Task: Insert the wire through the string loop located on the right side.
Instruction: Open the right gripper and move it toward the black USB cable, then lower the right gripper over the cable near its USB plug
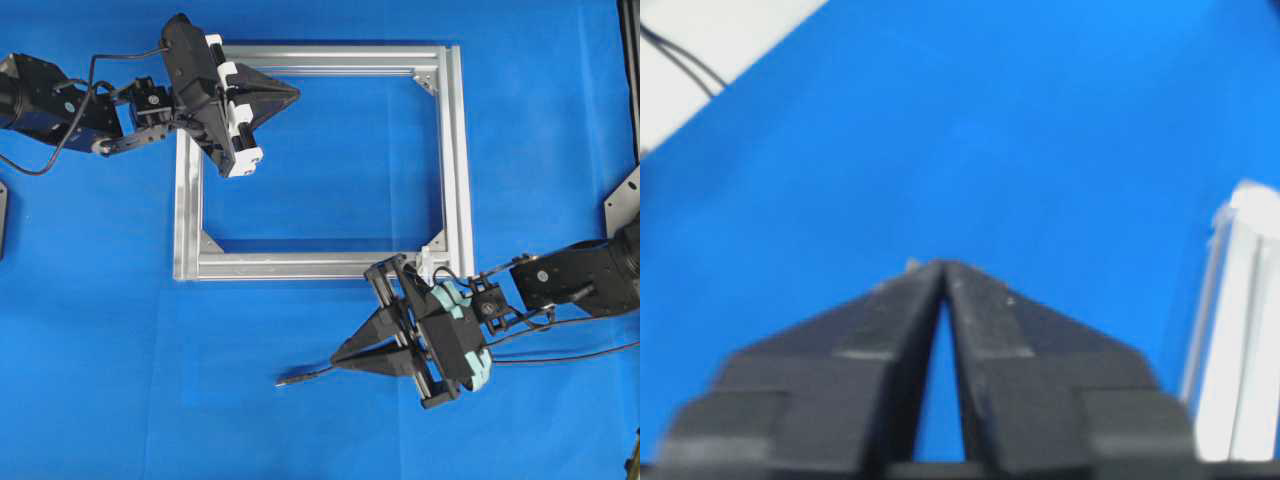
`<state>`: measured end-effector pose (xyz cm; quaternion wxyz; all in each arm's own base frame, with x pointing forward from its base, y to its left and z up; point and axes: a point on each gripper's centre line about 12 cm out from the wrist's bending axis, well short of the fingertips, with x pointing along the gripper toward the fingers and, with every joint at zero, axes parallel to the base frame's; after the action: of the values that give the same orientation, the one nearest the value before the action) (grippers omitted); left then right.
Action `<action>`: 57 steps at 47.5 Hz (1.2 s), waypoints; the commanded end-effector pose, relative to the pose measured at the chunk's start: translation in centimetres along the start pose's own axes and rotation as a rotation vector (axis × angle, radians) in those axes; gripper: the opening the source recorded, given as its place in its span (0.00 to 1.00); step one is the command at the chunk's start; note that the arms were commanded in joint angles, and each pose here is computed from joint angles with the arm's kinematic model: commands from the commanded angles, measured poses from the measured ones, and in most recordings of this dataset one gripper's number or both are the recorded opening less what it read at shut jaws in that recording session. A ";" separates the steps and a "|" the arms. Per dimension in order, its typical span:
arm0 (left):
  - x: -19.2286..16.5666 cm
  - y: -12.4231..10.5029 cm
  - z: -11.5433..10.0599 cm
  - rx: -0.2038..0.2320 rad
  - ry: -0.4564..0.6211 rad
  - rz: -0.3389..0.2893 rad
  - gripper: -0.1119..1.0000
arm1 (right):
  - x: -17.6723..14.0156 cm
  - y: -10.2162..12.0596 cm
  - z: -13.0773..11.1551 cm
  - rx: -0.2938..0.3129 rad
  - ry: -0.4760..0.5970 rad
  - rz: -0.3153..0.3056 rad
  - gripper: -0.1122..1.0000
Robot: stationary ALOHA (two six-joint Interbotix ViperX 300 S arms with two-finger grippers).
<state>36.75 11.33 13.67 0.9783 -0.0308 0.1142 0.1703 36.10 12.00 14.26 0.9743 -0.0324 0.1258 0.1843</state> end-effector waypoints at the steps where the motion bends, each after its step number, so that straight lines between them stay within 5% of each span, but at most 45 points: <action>1: 0.0 0.0 1.8 -0.001 -0.054 -0.001 0.10 | -0.2 0.4 1.3 0.007 -0.035 0.008 0.26; 14: 0.0 0.0 1.8 -0.001 -0.054 -0.001 0.10 | -0.2 0.3 1.0 0.041 -0.013 0.000 0.92; 57: -0.2 0.1 1.6 -0.005 -0.046 0.001 0.10 | 3.6 0.6 -5.7 0.144 0.081 -0.064 0.91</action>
<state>36.73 11.40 13.67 0.9780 -0.0329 0.1139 0.1718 37.19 12.80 6.98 0.9709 0.0217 0.1938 0.1389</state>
